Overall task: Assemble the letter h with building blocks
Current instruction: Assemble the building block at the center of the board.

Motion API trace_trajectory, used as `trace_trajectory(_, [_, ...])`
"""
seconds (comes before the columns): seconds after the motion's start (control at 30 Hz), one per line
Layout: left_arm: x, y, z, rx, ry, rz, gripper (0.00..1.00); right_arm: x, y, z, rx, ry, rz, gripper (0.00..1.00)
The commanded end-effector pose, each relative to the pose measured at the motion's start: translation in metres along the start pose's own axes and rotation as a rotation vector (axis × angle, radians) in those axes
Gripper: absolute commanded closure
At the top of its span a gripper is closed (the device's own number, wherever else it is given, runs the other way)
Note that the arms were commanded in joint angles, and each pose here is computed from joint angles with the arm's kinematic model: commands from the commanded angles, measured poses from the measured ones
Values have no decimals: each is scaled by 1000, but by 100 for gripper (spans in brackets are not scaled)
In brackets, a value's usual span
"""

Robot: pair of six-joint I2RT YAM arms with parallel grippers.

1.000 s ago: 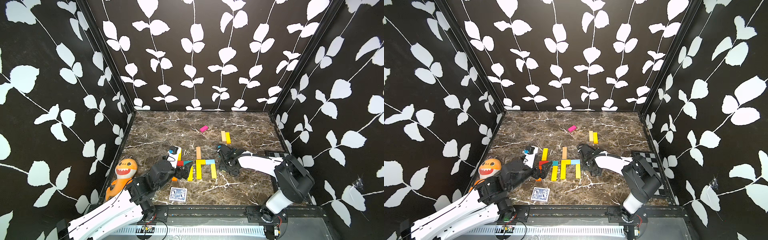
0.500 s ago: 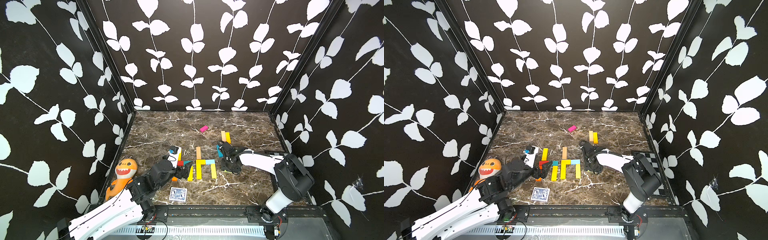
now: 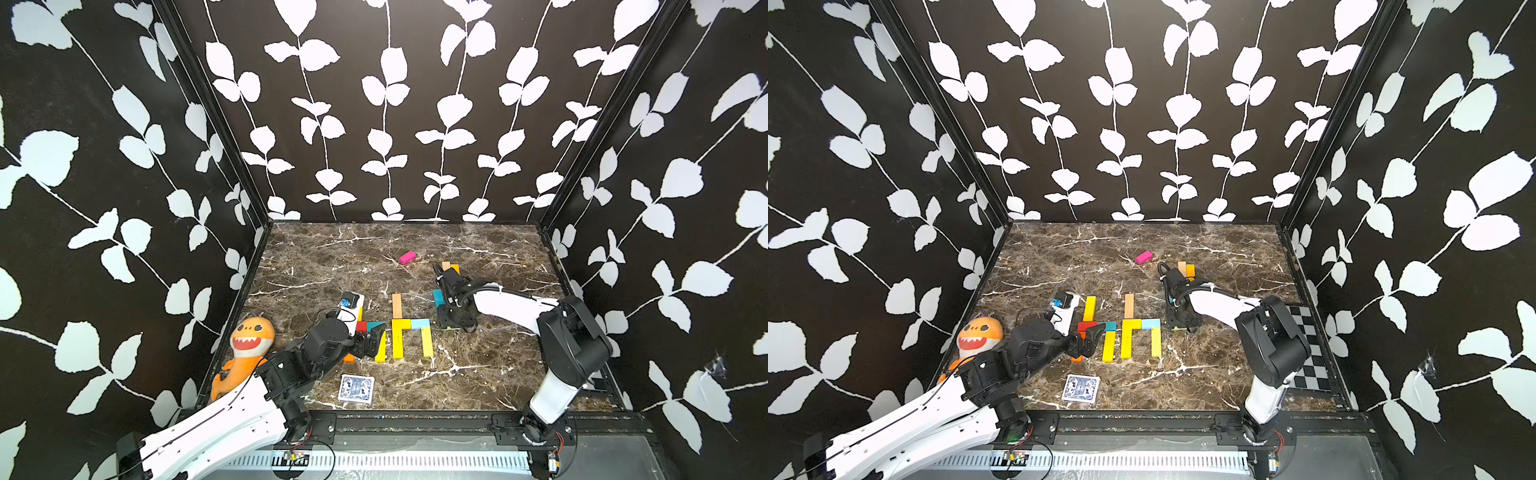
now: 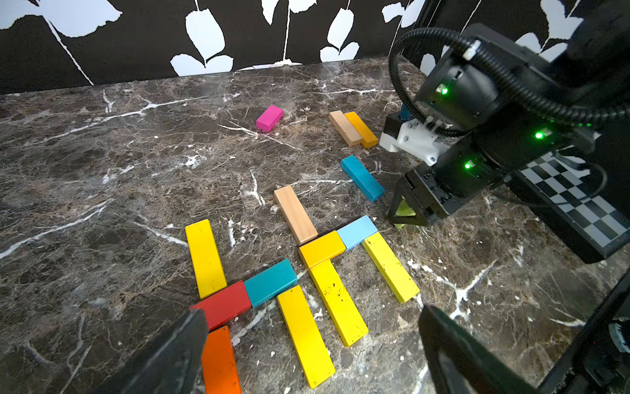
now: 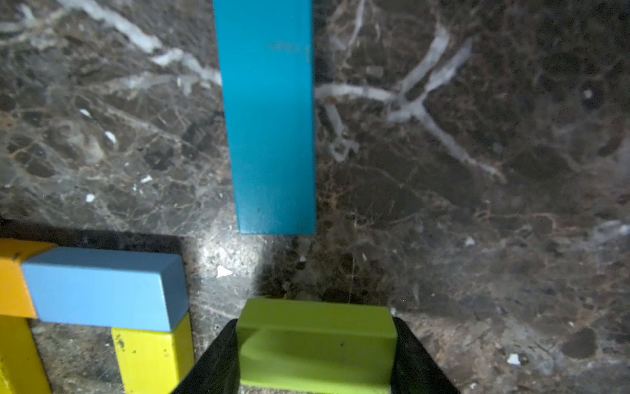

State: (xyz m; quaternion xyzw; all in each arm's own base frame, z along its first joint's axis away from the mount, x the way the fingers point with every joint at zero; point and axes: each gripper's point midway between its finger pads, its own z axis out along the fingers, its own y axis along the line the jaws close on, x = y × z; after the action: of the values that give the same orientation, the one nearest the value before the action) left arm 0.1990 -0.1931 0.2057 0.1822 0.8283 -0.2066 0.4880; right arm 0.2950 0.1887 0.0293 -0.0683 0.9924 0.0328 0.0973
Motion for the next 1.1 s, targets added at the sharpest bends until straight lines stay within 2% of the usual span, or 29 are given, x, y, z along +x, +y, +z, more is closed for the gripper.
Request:
trace_trajectory(0.0, [-11, 1, -5, -11, -20, -14, 1, -2, -4, 0, 17, 26, -27, 54])
trace_trajectory(0.3, [-11, 2, -2, -20, -14, -10, 1, -10, 0, 9, -3, 33, -14, 53])
trace_trajectory(1.07, [-11, 1, 1, -23, -9, -7, 1, -18, -12, 17, 69, 37, -12, 48])
